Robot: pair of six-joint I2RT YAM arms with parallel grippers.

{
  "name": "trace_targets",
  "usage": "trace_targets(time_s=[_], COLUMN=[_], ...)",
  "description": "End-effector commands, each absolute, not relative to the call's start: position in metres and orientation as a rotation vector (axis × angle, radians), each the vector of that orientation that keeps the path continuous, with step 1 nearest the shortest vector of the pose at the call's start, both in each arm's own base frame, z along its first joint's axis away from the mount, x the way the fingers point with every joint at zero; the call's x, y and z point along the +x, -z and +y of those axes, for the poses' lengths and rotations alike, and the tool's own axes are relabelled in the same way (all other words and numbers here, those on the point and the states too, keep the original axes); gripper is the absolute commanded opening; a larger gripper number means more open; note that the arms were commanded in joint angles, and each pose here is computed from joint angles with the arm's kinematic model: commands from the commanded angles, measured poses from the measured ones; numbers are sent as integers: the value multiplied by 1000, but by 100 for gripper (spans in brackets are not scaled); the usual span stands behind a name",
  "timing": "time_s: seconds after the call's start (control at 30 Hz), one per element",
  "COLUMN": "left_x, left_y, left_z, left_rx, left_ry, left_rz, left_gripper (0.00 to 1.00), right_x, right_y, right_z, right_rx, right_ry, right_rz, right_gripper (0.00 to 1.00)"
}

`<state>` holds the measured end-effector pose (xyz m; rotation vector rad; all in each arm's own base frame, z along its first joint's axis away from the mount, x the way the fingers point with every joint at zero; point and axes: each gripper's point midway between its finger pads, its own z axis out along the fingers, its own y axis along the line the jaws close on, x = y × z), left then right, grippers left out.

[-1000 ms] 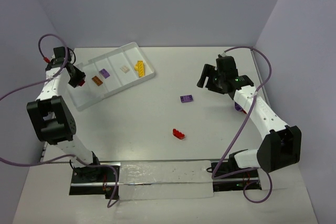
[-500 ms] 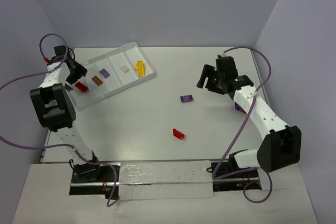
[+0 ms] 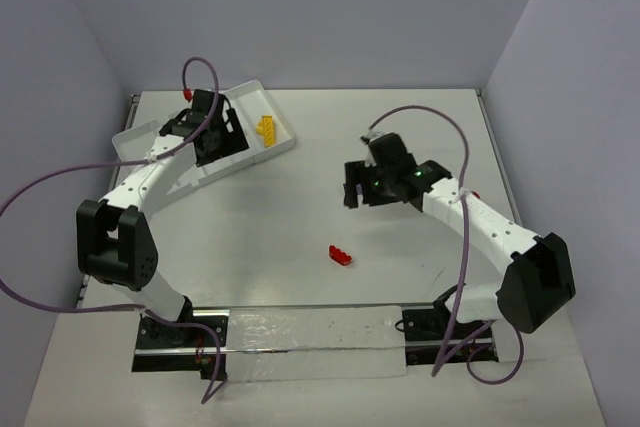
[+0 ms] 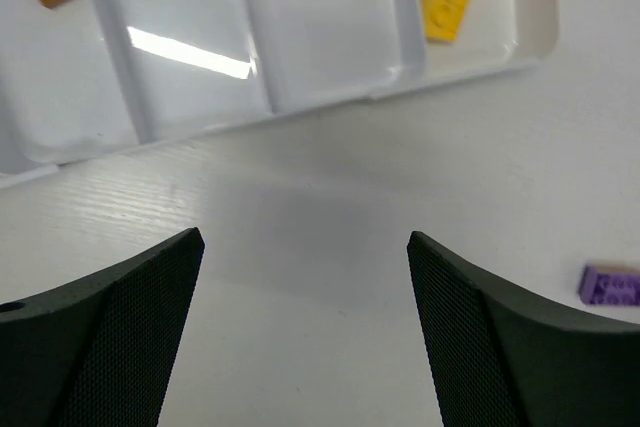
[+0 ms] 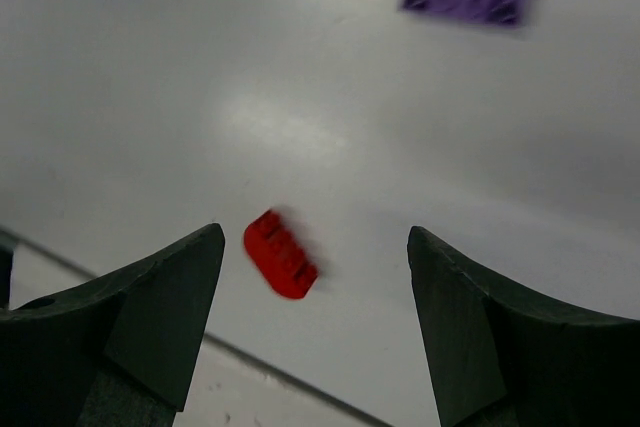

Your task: Sort the legos into containers by color

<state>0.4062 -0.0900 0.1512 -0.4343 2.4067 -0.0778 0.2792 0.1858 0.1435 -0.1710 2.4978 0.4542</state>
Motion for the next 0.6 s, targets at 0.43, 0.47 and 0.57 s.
trace_targets(time_s=[0.43,0.47,0.57], left_x=[399,399,397], left_y=[-190,-190,-189], left_z=[-117,-117,-116], left_rx=[-339,-338,-336], left_ry=[169,168,165], left_rz=[2360,2359,2359], left_gripper=[91,91,91], right_x=[178,178,187], right_y=[-48,-46,-39], right_z=[245,245,248], right_rx=[-705,-707,-674], right_ry=[-349,-345,-306], right_rz=[2694,2697,2692], right_gripper=[74,73,66])
